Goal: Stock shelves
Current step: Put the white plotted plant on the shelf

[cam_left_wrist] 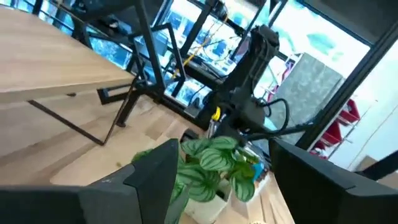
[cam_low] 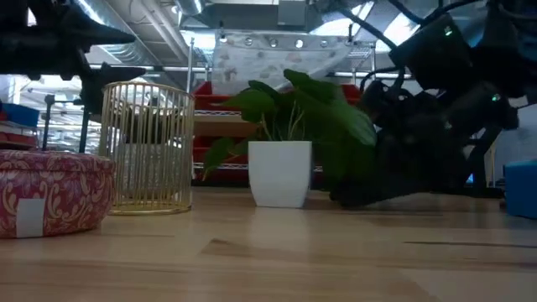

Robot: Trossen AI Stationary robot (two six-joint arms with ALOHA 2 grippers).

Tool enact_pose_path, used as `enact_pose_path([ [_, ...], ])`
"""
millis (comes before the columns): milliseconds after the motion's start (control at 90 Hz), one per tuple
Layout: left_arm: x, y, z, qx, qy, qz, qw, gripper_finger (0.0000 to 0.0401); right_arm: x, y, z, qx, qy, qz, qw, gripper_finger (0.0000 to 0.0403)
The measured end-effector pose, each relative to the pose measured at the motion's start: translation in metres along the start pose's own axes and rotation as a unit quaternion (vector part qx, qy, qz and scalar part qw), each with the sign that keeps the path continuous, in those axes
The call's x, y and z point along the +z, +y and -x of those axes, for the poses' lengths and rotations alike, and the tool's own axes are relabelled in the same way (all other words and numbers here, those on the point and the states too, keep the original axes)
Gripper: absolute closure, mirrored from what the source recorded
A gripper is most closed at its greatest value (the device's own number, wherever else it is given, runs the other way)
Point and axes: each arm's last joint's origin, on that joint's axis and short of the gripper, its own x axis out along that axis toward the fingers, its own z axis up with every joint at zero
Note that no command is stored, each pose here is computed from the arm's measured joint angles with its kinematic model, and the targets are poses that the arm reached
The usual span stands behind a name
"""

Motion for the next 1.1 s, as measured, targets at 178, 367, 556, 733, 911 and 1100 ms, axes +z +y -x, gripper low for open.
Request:
enact_pose_path([
  [178, 0.0, 0.002, 0.0, 0.023, -0.009, -0.005, 1.0, 0.0165, -0.003, 0.002, -0.016, -0.022, -0.023, -0.028, 0.999, 0.0047],
  [367, 0.0, 0.002, 0.0, 0.029, -0.011, -0.011, 0.999, 0.0165, -0.004, 0.013, -0.011, -0.092, -0.028, -0.028, 0.995, 0.0047],
  [556, 0.0, 0.003, 0.0, 0.036, -0.011, -0.016, 0.999, 0.0165, 0.002, 0.016, 0.018, -0.209, 0.017, 0.012, 0.978, 0.0047],
  [733, -0.001, 0.003, 0.0, 0.046, -0.011, -0.017, 0.999, 0.0165, 0.025, 0.007, 0.062, -0.228, 0.052, 0.002, 0.972, 0.0047],
  [911, 0.0, 0.003, 0.0, 0.045, -0.013, -0.006, 0.999, 0.0165, 0.058, 0.01, 0.103, -0.199, 0.023, -0.029, 0.979, 0.0048],
  [1100, 0.0, 0.003, 0.0, 0.045, -0.013, -0.019, 0.999, 0.0165, 0.069, 0.059, 0.102, -0.107, 0.01, -0.042, 0.993, 0.0063],
])
